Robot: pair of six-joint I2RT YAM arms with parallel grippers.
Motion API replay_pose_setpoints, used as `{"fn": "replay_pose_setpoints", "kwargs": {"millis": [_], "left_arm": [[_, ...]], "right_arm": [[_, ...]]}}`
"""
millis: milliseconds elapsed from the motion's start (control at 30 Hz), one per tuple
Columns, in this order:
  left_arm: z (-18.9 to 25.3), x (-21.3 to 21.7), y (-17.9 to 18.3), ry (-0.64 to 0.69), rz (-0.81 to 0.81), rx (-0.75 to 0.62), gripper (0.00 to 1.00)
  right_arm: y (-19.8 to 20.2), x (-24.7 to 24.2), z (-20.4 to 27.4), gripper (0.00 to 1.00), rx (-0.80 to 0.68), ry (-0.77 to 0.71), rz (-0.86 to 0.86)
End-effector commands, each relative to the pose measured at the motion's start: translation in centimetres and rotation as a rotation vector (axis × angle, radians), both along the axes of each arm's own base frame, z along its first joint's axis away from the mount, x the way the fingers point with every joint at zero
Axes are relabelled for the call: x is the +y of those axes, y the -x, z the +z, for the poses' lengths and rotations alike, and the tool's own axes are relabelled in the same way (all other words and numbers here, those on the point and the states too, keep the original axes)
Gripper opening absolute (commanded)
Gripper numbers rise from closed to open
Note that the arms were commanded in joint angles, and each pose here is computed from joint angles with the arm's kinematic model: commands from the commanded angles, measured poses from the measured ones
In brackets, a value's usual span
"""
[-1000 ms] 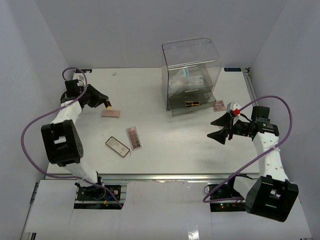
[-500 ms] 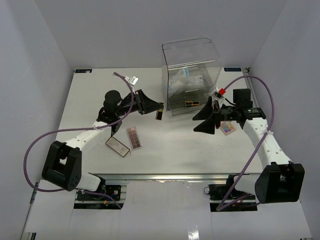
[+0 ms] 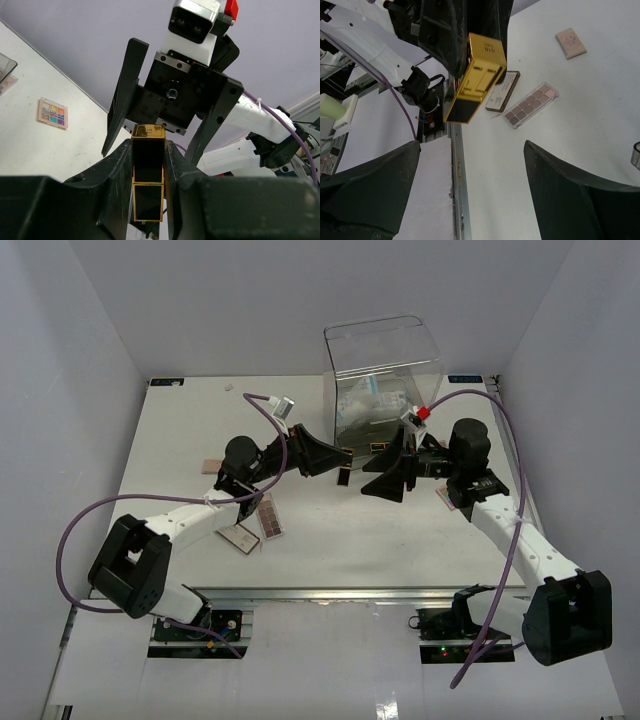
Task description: Organize the makeup
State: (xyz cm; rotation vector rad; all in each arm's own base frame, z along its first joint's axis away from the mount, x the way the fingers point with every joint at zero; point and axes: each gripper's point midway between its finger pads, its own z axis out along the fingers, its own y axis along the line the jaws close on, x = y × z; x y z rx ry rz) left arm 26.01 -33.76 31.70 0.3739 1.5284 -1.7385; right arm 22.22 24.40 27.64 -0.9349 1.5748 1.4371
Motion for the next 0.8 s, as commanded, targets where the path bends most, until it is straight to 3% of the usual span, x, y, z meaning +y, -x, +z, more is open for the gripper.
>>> {"fn": "replay_pose_setpoints", "kwargs": {"millis": [0, 333, 500, 667, 767], "left_arm": [[2.5, -1.3, 0.1, 0.061, -0.010, -0.063, 0.00], [2.7, -3.0, 0.0, 0.072, -0.037, -0.062, 0.00], [2.6, -3.4, 0.0, 0.073, -0.043, -0.055, 0.00], [2.6, -3.5, 0.2, 0.072, -0.046, -0.053, 0.02], [2.4, -3.6, 0.2, 0.066, -0.048, -0.044, 0.05]], "right_arm": [[-1.0, 0.9, 2.3, 0.90, -0.045, -0.059, -0.040], [-1.2, 1.3, 1.8, 0.86, -0.012, -0.066, -0.041], [-1.4, 1.4, 1.6, 0.79, -0.003, -0.072, -0.038], [-1.3, 1.5, 1.6, 0.61, 0.002, -0.078, -0.022], [-1.1, 1.6, 1.6, 0.46, -0.003, -0.085, -0.003]]}}
